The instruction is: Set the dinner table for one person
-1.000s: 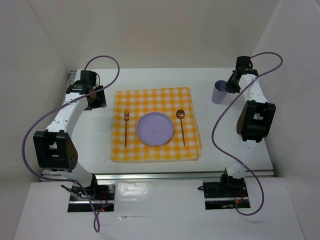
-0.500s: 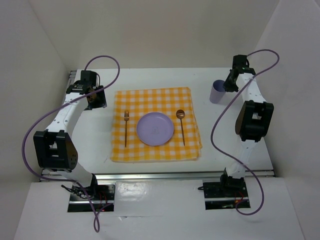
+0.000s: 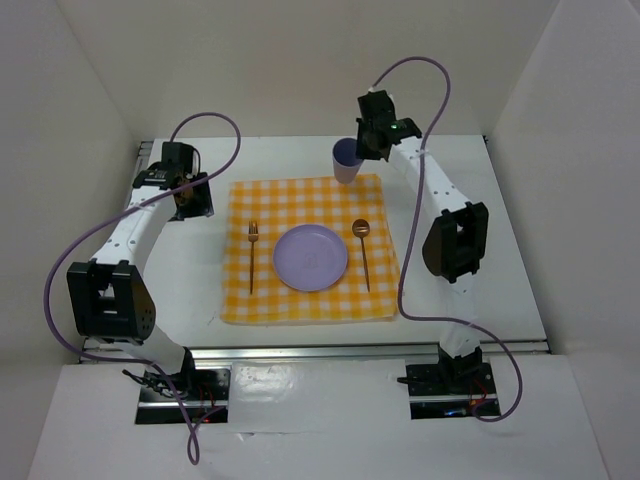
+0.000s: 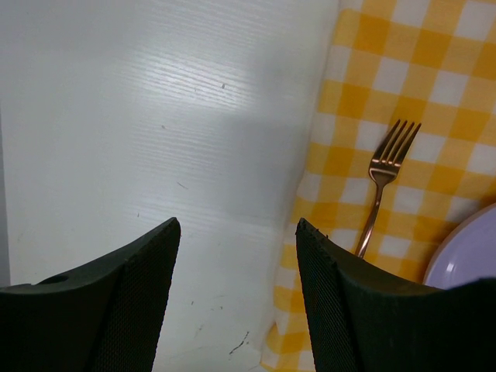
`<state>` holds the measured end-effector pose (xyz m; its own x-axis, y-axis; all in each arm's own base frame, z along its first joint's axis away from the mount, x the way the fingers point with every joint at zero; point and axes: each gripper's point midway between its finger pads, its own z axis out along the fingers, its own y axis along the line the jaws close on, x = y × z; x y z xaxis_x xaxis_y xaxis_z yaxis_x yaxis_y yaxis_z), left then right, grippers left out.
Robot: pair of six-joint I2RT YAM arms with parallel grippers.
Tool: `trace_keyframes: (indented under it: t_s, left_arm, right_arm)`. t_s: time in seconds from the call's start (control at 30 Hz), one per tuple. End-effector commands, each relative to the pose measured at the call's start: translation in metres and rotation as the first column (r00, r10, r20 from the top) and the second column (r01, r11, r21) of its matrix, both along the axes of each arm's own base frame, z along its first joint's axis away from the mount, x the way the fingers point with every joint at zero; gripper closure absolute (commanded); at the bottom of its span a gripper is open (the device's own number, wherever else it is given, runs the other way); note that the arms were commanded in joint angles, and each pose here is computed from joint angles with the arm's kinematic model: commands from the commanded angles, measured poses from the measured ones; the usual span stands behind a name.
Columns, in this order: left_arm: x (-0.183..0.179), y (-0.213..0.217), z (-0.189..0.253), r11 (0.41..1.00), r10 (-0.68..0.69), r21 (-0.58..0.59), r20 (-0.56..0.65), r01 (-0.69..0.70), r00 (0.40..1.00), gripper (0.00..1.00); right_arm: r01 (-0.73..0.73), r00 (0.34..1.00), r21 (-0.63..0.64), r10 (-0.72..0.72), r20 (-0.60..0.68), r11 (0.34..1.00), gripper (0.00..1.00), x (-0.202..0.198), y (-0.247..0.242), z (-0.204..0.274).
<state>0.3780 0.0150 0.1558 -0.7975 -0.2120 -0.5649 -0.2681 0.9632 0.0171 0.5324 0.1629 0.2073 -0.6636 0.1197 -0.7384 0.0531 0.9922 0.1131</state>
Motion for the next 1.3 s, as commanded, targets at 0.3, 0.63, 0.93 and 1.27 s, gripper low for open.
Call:
trace_keyframes:
  t_s: [0.3,0.63,0.93,1.27]
  left_arm:
    - [0.001,0.006,0.014,1.000,-0.004,0.027,0.054,0.002,0.999,0.31]
    - [0.001,0.004,0.014,1.000,-0.009,0.019,0.054,0.008,0.998,0.31]
    - [0.003,0.004,0.015,1.000,-0.009,0.019,0.063,0.008,0.998,0.31]
    - [0.002,0.010,0.019,0.998,-0.016,0.058,0.067,0.012,0.998,0.31]
  right_arm:
    - [0.022,0.994,-0.093,-0.032,-0.101,0.995,1.00,-0.008,-0.004,-0.046]
    - [0.005,0.986,-0.103,-0.022,-0.167,0.995,0.73,-0.009,-0.001,-0.075]
    - [0.005,1.000,-0.028,-0.006,-0.028,1.000,0.14,0.005,0.004,-0.009]
    - [0.132,0.975,0.134,-0.153,0.159,0.982,0.00,-0.043,-0.085,0.106]
